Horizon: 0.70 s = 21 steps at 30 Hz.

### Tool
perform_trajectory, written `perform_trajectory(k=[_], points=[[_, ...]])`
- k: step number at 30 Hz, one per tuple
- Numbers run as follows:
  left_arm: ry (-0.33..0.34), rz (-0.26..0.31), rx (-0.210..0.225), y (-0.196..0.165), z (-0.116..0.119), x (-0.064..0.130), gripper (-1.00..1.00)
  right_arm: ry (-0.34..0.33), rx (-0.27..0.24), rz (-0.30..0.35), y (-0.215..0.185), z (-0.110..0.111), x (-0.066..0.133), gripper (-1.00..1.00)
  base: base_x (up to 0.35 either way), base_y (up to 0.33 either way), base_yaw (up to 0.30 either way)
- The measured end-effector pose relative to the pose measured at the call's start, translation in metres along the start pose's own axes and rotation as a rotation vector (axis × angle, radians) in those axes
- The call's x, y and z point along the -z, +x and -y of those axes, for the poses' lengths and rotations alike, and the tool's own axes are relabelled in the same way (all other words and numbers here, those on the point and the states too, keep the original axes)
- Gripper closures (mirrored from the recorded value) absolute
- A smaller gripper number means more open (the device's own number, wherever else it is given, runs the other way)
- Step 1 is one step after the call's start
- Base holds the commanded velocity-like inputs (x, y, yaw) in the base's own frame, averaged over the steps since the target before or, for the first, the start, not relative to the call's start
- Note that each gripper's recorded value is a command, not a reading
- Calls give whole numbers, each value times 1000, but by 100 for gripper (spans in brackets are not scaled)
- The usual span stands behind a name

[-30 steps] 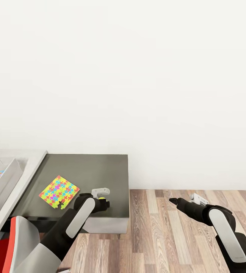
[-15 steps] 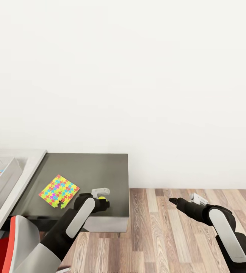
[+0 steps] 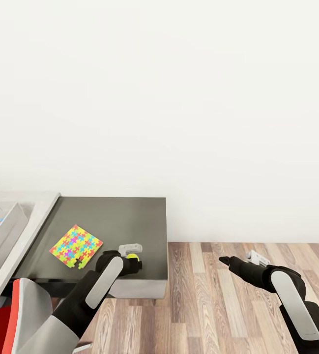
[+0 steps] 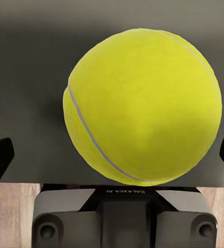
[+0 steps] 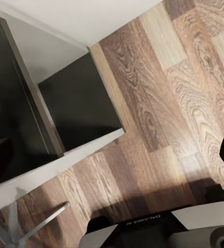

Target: Put all the toys in the child's room - the three board games (two on the bed and one on the table), the two jigsaw puzzles on the table, and the tennis ball on the table - inside the toy box on the table in the child's room.

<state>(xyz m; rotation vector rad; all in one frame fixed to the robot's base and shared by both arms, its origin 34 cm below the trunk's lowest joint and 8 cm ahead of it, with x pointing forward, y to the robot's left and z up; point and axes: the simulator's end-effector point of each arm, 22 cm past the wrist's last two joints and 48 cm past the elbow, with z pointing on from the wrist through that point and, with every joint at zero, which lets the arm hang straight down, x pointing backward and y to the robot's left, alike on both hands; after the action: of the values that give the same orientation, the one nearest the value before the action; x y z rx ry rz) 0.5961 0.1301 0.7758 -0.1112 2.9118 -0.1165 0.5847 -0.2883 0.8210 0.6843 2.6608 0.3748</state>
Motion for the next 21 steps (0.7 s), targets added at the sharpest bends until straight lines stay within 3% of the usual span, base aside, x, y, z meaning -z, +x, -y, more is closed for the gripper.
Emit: perform_trajectory(k=[10,21], points=[[0,0,-1,0,0,0,-100,-1,0,0,0,0,0,-100,113,0,0],[-1,0,-1,0,0,0,-100,-1,0,0,0,0,0,-100,17,0,0]])
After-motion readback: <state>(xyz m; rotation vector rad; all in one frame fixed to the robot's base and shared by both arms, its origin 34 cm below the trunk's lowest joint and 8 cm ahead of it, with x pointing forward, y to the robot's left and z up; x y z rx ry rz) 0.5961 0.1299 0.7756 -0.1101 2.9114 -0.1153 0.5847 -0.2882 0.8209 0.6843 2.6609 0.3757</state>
